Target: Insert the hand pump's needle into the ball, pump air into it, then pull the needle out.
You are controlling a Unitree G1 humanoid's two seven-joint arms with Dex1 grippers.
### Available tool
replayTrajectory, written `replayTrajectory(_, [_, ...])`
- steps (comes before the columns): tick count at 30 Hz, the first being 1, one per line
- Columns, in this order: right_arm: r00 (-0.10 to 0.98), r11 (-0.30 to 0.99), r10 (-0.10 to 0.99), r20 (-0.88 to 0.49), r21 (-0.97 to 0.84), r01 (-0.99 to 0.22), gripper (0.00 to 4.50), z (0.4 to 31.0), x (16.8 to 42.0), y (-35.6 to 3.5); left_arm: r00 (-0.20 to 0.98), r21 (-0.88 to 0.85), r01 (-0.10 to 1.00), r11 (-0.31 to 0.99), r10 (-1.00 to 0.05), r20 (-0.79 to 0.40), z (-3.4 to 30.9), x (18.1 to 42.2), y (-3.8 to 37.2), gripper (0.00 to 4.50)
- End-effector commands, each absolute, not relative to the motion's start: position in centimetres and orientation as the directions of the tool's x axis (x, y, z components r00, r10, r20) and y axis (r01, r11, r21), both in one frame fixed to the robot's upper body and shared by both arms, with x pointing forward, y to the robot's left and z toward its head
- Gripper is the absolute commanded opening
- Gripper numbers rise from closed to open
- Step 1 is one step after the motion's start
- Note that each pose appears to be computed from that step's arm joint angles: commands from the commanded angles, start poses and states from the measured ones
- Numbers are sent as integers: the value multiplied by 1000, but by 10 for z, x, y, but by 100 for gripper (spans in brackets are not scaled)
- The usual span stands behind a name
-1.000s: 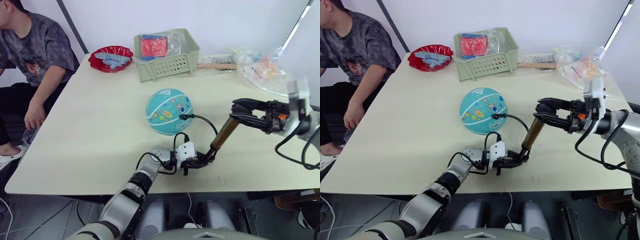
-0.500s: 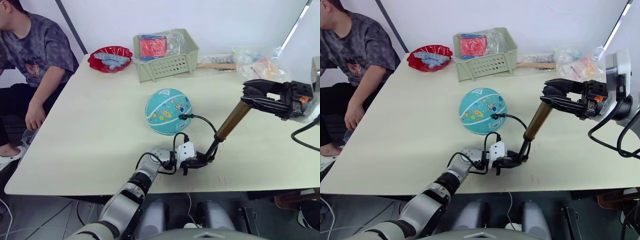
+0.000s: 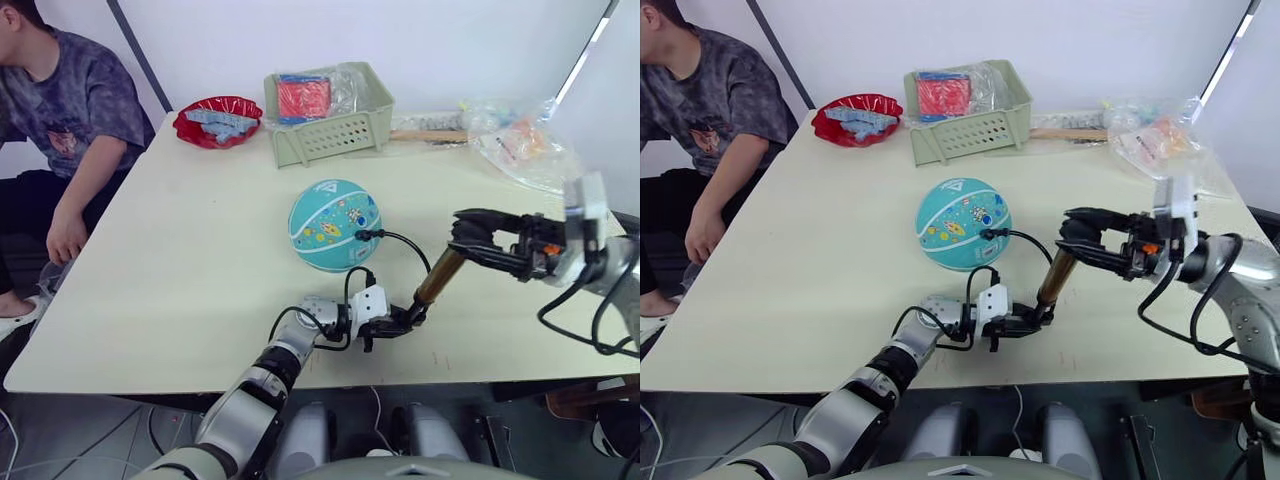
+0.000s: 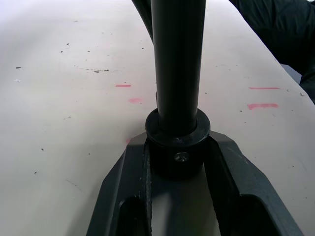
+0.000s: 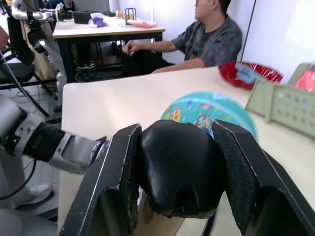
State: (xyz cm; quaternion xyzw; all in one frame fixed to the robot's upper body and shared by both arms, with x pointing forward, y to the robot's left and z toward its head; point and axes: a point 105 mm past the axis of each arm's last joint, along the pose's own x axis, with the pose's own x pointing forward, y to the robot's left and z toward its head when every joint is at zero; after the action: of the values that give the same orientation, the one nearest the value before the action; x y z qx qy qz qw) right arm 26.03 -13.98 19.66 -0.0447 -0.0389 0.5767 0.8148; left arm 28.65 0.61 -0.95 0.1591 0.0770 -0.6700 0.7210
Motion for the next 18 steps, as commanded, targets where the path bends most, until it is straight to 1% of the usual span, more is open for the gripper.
replayTrajectory(1, [287, 290, 956, -63, 46, -956, 174, 144, 253, -126, 50, 24, 999, 44, -898, -437, -43, 270, 22, 107])
replayTrajectory(8, [314, 323, 943, -113, 67, -944, 174, 107, 251, -121, 50, 25, 999, 43, -898, -437, -42, 272, 22, 107])
replayTrajectory(11, [340, 347, 935, -98, 67, -935, 174, 102, 256, -121, 49, 27, 999, 42, -898, -437, -41, 274, 21, 107])
replayTrajectory(12, [343, 348, 936, -86, 61, -935, 174, 104, 257, -120, 50, 28, 999, 42, -898, -438, -40, 274, 21, 107])
replayTrajectory(18, [330, 330, 943, 54, 1, -944, 174, 155, 261, -120, 52, 30, 999, 43, -894, -445, -40, 276, 23, 107])
